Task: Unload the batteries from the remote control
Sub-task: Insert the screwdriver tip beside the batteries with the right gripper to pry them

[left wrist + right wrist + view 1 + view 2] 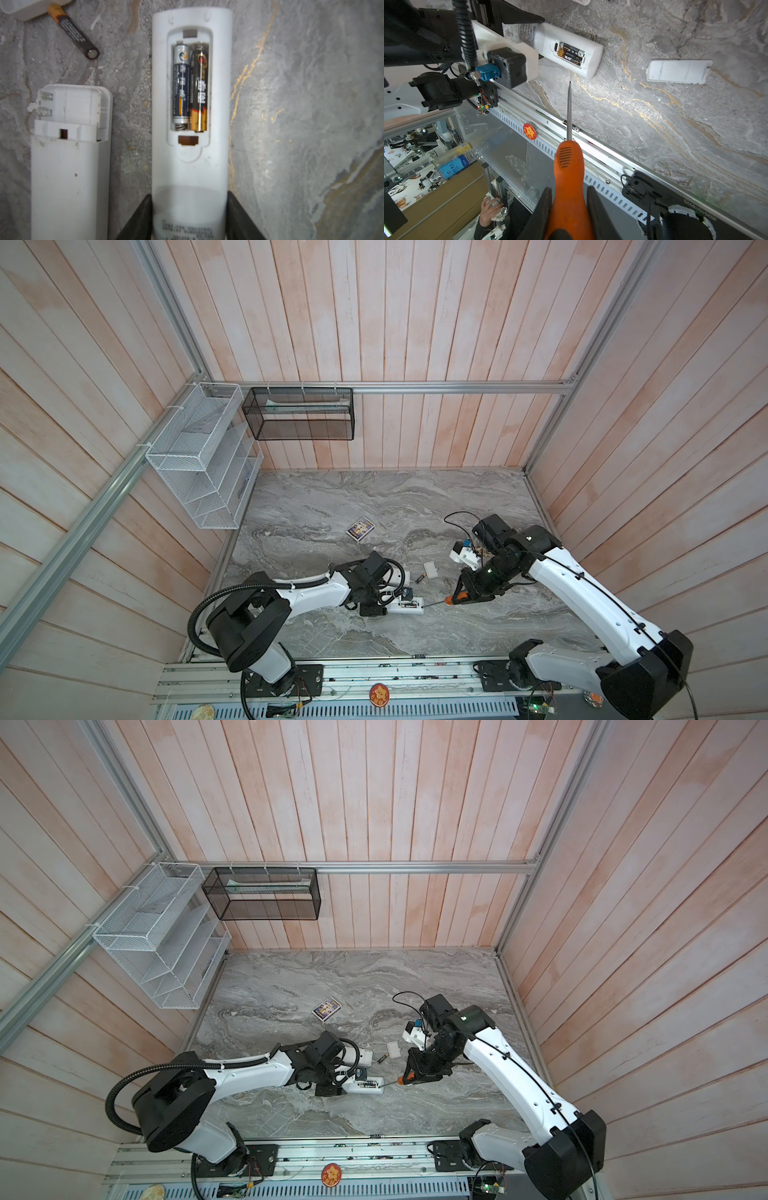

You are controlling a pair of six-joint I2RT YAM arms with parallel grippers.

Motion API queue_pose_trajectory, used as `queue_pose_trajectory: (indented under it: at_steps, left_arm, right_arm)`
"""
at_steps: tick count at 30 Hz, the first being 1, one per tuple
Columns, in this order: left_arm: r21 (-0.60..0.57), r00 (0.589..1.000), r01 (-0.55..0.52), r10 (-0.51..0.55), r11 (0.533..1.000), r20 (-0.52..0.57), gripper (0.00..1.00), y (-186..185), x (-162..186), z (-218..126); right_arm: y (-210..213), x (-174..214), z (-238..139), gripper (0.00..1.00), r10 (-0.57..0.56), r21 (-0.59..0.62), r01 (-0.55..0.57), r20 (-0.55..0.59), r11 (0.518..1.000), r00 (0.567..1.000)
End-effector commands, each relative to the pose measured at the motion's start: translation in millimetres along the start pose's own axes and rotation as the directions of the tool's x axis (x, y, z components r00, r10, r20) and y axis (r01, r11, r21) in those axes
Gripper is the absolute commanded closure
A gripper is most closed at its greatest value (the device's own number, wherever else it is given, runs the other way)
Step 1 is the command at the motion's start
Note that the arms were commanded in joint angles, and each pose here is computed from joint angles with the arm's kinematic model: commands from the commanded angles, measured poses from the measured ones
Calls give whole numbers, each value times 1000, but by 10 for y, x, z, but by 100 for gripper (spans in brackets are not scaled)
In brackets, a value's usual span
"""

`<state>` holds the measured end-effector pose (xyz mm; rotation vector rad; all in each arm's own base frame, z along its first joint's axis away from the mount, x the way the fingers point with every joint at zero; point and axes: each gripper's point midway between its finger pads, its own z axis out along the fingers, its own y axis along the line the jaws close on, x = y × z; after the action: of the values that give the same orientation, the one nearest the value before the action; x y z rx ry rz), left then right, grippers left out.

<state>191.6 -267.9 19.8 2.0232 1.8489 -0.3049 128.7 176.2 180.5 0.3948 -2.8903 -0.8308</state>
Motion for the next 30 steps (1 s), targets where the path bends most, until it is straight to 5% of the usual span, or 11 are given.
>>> queue_pose_trajectory:
  at_steps: [1,11,30]
  left_arm:
    - [103,986,23,-5,994,-169,56,-325,440,153]
    - [125,985,7,15,992,-172,74,-404,390,195]
    - [134,984,6,18,991,-176,81,-428,372,233]
  right_arm:
    - [-18,18,49,97,1,0,-1,-16,1000,1000]
    - [-101,-121,181,97,13,25,-12,-28,1000,1000]
    - [-224,-236,328,97,30,24,-30,-2,999,1000]
